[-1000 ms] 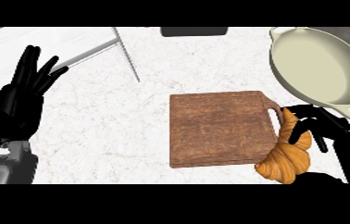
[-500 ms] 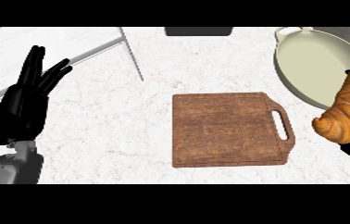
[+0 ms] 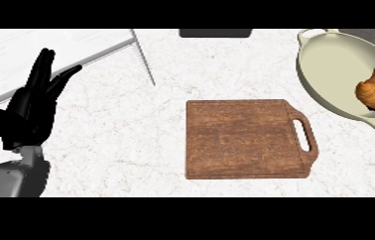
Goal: Pick the croissant from the cutting board and place it in the pot
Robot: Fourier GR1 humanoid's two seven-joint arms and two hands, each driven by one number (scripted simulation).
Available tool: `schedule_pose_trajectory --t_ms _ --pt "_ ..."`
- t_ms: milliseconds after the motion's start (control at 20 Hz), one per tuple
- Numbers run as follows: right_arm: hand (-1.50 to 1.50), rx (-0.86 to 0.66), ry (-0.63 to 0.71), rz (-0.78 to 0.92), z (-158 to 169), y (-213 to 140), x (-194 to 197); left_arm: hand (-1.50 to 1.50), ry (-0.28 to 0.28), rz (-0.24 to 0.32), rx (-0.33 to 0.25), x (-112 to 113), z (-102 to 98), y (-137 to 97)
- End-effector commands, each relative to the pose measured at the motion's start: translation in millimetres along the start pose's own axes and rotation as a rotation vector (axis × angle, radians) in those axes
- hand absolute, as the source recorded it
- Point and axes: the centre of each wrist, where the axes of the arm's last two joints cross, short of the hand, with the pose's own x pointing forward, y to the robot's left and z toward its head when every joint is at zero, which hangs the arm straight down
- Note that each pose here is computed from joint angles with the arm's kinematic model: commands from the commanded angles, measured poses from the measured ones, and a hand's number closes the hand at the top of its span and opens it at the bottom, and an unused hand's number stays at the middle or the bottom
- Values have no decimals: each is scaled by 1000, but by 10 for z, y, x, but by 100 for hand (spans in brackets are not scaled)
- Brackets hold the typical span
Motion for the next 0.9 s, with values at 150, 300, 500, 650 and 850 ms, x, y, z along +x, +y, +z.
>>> schedule_pose_trajectory --t_ms 150,300,500,650,850 --pt "150 -134 -23 354 -205 -4 -312 0 36 -20 -25 -42 -111 -50" --pt "150 -134 -13 461 -350 112 -476 0 35 -7 -28 -74 -135 -118" --pt "150 -127 30 477 -575 225 -701 0 23 -14 -42 -3 -94 -115" --pt "150 -88 40 486 -549 439 -899 0 23 -4 -41 -27 -141 -59" --pt "150 -41 193 345 -496 269 -1102 0 13 -15 -45 -29 -62 -169"
